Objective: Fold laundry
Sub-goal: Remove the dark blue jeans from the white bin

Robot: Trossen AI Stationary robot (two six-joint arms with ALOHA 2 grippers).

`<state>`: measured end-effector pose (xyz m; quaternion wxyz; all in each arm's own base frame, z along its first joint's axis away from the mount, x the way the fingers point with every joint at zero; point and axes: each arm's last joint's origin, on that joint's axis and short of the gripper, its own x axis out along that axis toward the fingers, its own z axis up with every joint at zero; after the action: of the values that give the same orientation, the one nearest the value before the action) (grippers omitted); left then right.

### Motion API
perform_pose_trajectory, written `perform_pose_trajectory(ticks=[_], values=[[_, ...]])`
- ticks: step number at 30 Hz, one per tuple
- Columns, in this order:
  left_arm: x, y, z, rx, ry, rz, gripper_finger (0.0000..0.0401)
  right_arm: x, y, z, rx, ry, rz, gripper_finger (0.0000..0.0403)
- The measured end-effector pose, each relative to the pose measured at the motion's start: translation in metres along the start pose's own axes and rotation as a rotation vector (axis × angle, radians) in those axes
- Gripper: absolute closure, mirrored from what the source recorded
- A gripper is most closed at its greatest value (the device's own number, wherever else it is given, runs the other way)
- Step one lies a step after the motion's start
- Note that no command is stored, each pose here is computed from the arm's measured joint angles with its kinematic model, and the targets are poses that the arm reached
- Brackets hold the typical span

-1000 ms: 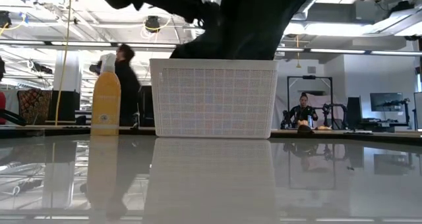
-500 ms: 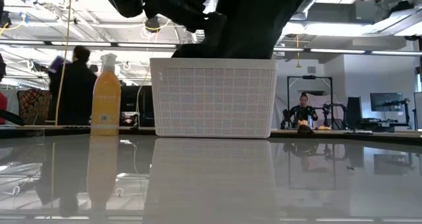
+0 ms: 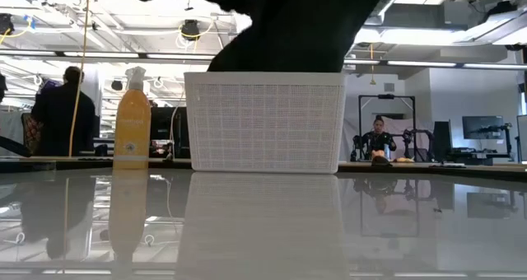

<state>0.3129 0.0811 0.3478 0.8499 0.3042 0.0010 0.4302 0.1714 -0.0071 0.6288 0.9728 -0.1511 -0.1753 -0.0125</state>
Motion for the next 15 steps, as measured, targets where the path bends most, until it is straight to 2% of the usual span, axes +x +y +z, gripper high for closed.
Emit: perform_pose_trajectory(ticks=[4,7,12,15], values=[[-0.016,0.036,0.025,-0.045,-0.131,-0.018,0.0399,0.0,-0.002,0.007,-0.119,-0.067,-0.024,0.0373],[-0.028,0.067,0.05,-0.115,-0.216,-0.083,0.0399,-0.001,-0.004,0.015,-0.24,-0.154,-0.063,0.0375],[-0.045,0.113,0.092,-0.221,-0.37,-0.279,0.04,-0.006,-0.005,0.034,-0.344,-0.39,-0.027,0.0376],[-0.052,0.133,0.114,-0.277,-0.43,-0.435,0.0401,-0.012,-0.006,0.046,-0.286,-0.53,-0.007,0.0376]])
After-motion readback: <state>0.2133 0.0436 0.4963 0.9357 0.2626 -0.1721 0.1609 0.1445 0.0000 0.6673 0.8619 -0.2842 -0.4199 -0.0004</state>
